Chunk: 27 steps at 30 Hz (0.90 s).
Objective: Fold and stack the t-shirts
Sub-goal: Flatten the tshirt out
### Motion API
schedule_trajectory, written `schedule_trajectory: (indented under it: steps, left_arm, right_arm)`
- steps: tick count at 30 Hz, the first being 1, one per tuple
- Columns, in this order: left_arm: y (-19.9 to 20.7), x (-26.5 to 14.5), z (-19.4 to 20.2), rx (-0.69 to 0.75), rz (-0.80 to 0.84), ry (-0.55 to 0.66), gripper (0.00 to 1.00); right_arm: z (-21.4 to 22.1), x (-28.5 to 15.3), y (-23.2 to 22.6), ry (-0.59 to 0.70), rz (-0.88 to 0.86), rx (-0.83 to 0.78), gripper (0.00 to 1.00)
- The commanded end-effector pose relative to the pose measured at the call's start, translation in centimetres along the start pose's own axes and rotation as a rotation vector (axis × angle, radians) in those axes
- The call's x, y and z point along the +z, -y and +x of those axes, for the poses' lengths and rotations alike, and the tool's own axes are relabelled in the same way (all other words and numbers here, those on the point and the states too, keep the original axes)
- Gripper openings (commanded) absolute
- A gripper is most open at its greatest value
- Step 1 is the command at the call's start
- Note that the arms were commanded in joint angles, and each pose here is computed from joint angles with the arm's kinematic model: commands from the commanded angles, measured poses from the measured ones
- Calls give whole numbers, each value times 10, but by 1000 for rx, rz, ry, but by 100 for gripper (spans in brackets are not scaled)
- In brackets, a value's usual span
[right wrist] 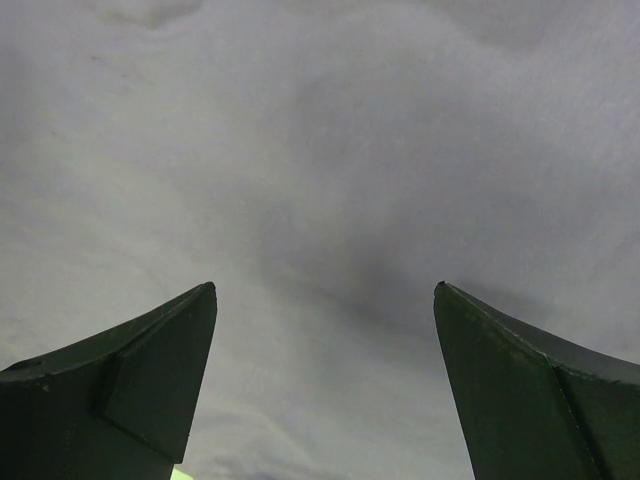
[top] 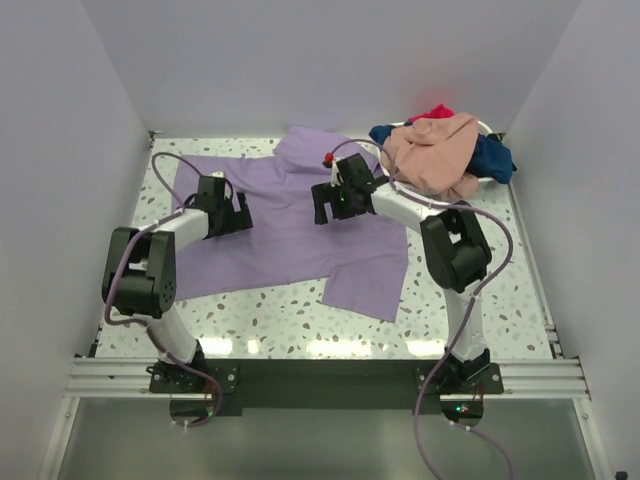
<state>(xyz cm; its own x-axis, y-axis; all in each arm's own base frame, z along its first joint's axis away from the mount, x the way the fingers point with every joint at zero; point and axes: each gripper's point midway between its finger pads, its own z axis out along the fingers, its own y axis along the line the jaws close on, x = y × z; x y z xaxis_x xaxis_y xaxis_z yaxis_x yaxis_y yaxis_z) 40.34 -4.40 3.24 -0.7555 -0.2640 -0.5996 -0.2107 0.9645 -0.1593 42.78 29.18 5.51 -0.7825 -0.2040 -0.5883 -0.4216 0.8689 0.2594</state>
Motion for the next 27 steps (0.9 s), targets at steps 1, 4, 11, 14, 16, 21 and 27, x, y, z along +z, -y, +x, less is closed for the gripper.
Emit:
schedule_trajectory:
  steps: [1, 4, 11, 14, 16, 21, 27]
  left_arm:
    - [7, 14, -23, -26, 45, 46, 100]
    - [5, 25, -21, -28, 47, 24, 100]
    - [8, 44, -31, -55, 76, 16, 100]
    - [13, 53, -42, -50, 87, 26, 100]
    - [17, 57, -55, -46, 92, 45, 100]
    - [25, 74, -84, -25, 98, 86, 100]
    - [39, 27, -133, 1, 128, 241, 100]
  right_arm:
    - [-5, 12, 8, 8, 31, 16, 92]
    - [0, 22, 13, -17, 51, 25, 92]
    - [-10, 40, 25, -30, 87, 59, 92]
    - [-21, 48, 31, -21, 87, 80, 92]
    - [-25, 51, 34, -27, 89, 87, 92]
    - [-47, 67, 38, -20, 78, 88, 92]
    - [-93, 50, 19, 88, -5, 39, 92]
